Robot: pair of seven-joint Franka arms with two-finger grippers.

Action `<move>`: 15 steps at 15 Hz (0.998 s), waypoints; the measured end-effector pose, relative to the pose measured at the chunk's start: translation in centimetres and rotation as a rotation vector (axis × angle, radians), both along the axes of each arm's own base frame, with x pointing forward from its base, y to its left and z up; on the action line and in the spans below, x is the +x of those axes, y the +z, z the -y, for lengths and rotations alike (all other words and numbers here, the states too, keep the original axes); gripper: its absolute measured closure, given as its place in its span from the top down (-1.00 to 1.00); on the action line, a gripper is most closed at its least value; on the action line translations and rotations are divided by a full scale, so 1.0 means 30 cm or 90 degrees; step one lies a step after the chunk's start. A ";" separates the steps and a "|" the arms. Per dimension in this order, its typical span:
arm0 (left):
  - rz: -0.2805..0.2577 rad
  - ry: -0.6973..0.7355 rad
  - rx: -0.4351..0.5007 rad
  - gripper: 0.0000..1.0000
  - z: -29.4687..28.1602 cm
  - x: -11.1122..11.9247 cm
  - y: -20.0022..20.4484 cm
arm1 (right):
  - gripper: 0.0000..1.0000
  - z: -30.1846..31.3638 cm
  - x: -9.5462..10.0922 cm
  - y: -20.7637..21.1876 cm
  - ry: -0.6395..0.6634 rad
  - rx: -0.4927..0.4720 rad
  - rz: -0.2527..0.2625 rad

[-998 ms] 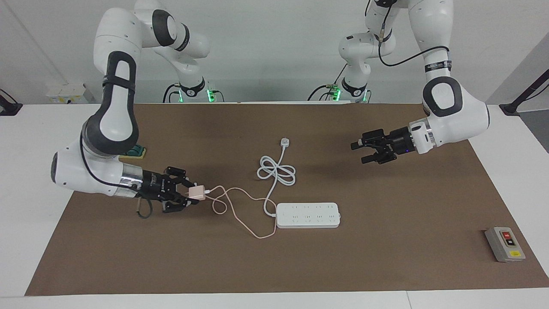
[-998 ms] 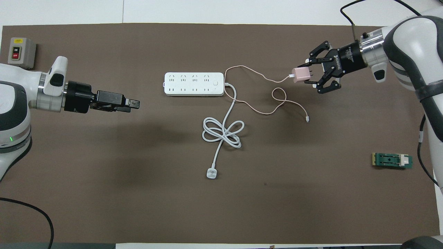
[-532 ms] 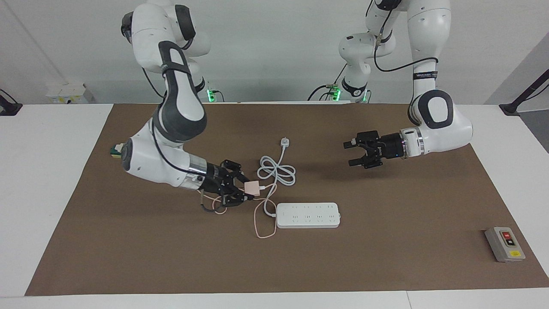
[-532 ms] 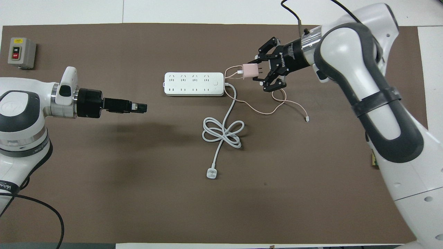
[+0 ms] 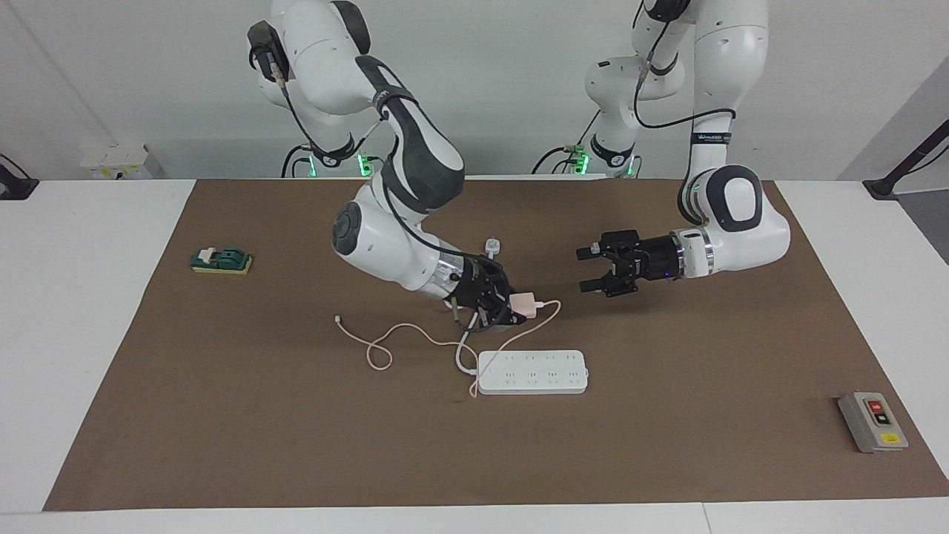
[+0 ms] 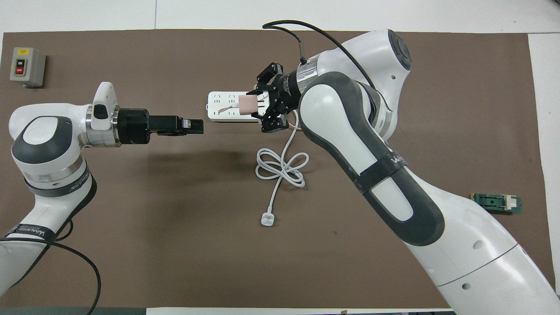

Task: Plug charger into power strip
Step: 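Carry the charger to the left gripper while the left gripper reaches in, then grasp the pink charger with the left gripper beside the right gripper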

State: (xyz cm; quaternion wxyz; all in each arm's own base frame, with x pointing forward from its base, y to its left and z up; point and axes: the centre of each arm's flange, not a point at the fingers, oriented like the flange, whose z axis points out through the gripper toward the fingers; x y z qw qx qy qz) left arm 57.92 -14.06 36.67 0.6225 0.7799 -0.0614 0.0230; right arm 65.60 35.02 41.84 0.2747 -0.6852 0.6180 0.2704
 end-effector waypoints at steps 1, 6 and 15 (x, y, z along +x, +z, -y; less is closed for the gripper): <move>-0.006 0.005 -0.005 1.00 0.006 0.003 -0.016 | 0.02 -0.016 -0.009 0.000 0.002 0.000 -0.003; -0.016 0.037 -0.020 1.00 0.026 0.018 -0.044 | 0.02 -0.089 -0.043 0.004 -0.015 0.000 -0.020; -0.030 0.059 -0.029 1.00 0.166 0.006 -0.043 | 0.02 -0.090 -0.041 0.007 -0.030 0.000 -0.028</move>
